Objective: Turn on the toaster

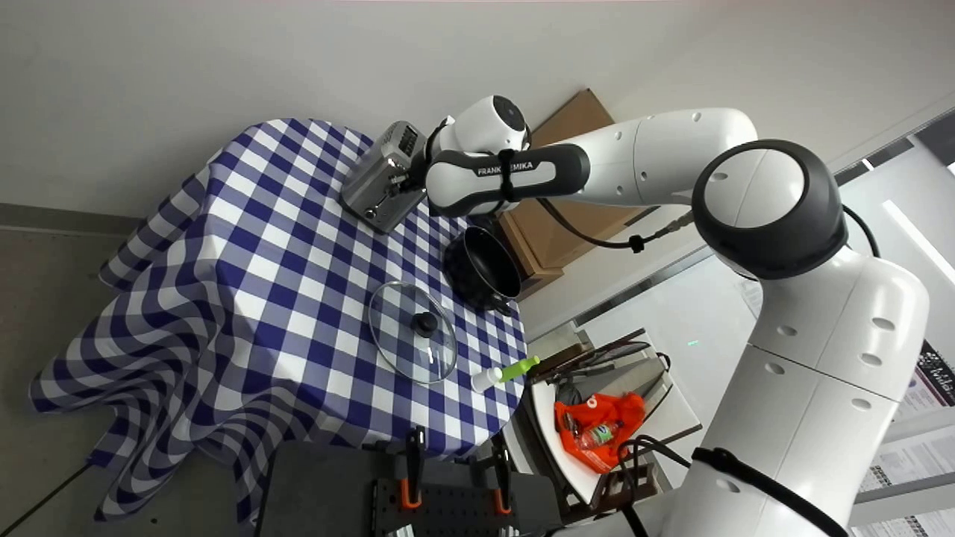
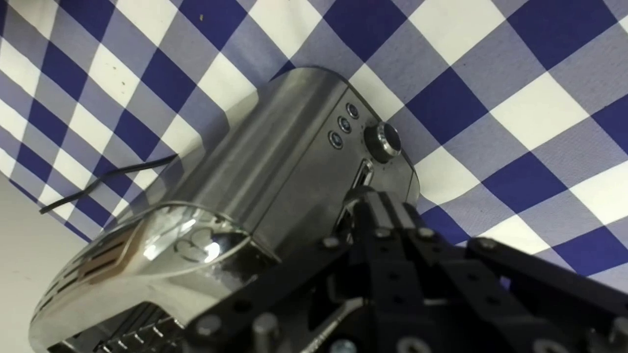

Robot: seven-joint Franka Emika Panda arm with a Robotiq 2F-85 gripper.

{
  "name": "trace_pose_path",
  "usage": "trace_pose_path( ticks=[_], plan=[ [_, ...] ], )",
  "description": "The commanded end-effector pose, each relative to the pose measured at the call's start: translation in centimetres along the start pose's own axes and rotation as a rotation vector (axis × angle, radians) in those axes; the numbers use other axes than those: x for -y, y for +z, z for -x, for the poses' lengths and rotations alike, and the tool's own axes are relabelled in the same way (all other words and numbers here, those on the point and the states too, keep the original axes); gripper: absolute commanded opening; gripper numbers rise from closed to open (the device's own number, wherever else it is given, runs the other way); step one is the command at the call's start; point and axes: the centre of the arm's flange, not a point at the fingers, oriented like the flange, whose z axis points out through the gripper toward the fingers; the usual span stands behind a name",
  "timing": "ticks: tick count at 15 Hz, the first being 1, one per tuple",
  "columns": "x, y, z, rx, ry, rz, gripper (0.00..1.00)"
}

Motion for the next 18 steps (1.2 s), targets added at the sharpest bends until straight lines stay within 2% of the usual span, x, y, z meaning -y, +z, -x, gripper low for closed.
trace_pose_path(
  ticks=[1,12,15,18],
  plan=[
    [0.4,1.9,-0.5,-0.018,-0.010,0.029,0.00],
    [1.8,8.0,1.3,0.008,-0.040,0.010,0.00],
    [1.9,8.1,1.5,0.017,-0.040,0.012,0.00],
    [1.0,5.4,1.2,0.019,-0.002,-0.044,0.00]
  ],
)
